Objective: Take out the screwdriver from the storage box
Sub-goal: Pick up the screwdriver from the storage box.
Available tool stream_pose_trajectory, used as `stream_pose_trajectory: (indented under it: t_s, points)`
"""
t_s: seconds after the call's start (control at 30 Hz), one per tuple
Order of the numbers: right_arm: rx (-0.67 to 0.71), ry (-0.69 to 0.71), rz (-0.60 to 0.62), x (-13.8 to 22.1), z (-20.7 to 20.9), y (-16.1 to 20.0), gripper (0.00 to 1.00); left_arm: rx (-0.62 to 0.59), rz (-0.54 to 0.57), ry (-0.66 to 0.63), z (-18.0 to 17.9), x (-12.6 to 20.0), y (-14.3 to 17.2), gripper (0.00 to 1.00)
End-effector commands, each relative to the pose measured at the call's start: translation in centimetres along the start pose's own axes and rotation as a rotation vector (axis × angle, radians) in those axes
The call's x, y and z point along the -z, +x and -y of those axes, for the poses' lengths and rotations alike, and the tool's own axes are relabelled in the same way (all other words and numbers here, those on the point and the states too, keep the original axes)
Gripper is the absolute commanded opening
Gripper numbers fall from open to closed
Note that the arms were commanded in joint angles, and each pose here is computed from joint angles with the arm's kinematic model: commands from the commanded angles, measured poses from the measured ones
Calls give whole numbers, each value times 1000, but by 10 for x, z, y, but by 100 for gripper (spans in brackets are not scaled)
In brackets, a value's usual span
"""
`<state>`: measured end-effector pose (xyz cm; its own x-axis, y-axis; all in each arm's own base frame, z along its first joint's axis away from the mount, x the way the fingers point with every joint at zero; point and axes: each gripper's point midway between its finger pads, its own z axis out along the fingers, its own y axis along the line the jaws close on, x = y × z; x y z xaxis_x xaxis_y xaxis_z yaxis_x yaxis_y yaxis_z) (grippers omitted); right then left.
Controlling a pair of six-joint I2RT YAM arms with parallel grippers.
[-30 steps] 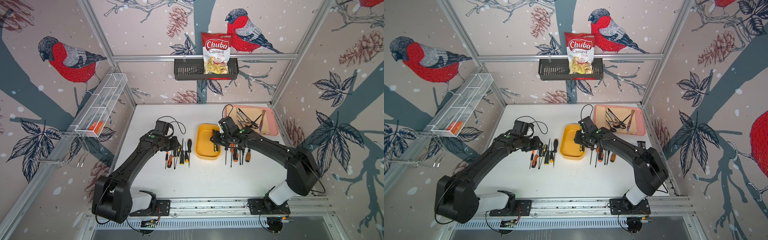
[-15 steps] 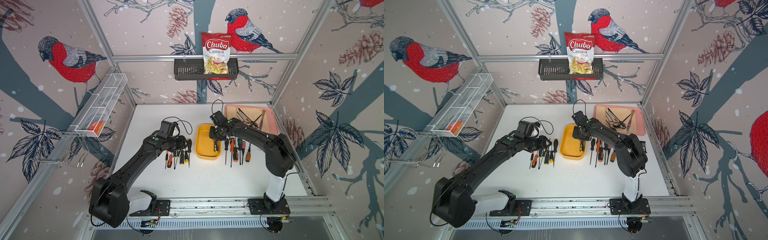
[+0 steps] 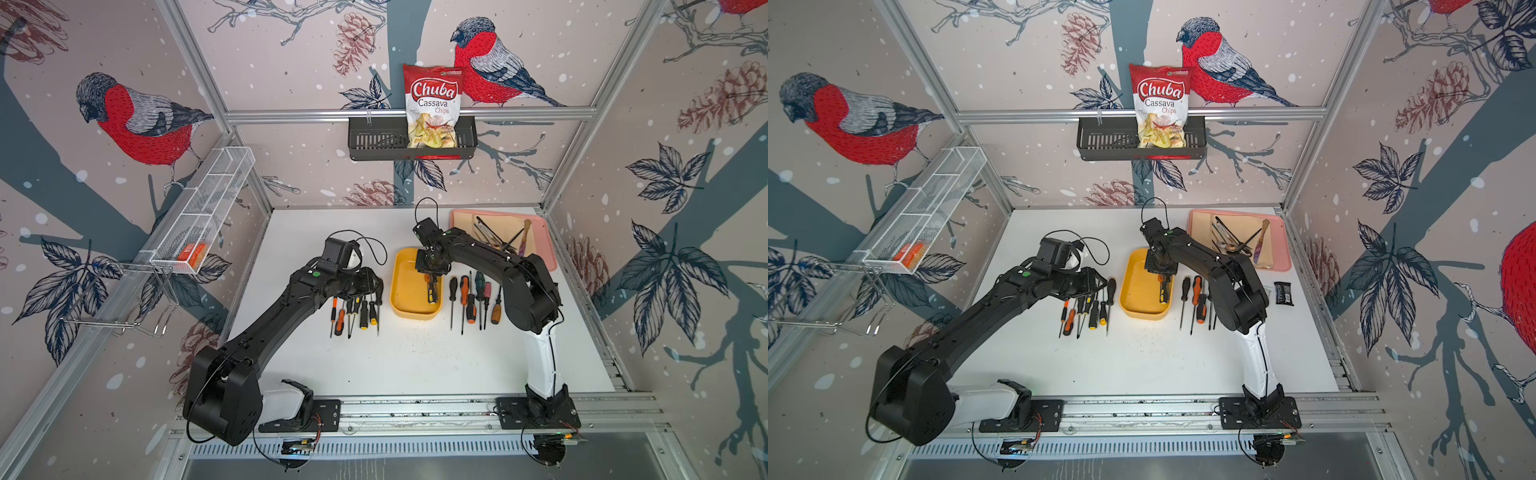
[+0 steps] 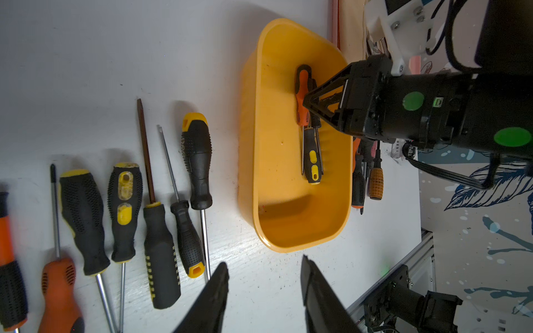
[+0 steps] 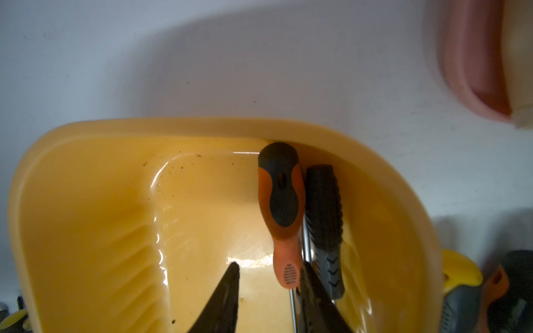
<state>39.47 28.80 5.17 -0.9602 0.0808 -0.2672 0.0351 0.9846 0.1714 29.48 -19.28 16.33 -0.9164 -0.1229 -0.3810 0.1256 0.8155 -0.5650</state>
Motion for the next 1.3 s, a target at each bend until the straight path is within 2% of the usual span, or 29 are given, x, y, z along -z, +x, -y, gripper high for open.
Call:
stream_pose_trajectory:
  t_s: [0.0, 0.37, 0.57, 0.7, 0.87, 1.27]
  points:
    - [20, 23, -23, -7, 5, 2, 35, -9, 18, 26, 6, -1, -7, 44]
    - [48, 19, -67, -27, 3, 7, 23, 2, 14, 20, 3, -5, -5, 44]
    - [60, 21, -89, -34, 4, 12, 22, 9, 15, 18, 1, -5, -3, 43]
    - [76, 15, -89, -32, 2, 13, 14, 12, 19, 19, 2, -4, -3, 43]
    - [103, -2, -53, -13, -7, 9, 10, 13, 21, 26, 4, -2, -2, 43]
    - [130, -64, 49, 58, -16, 7, 9, -16, 10, 60, 23, -8, 2, 43]
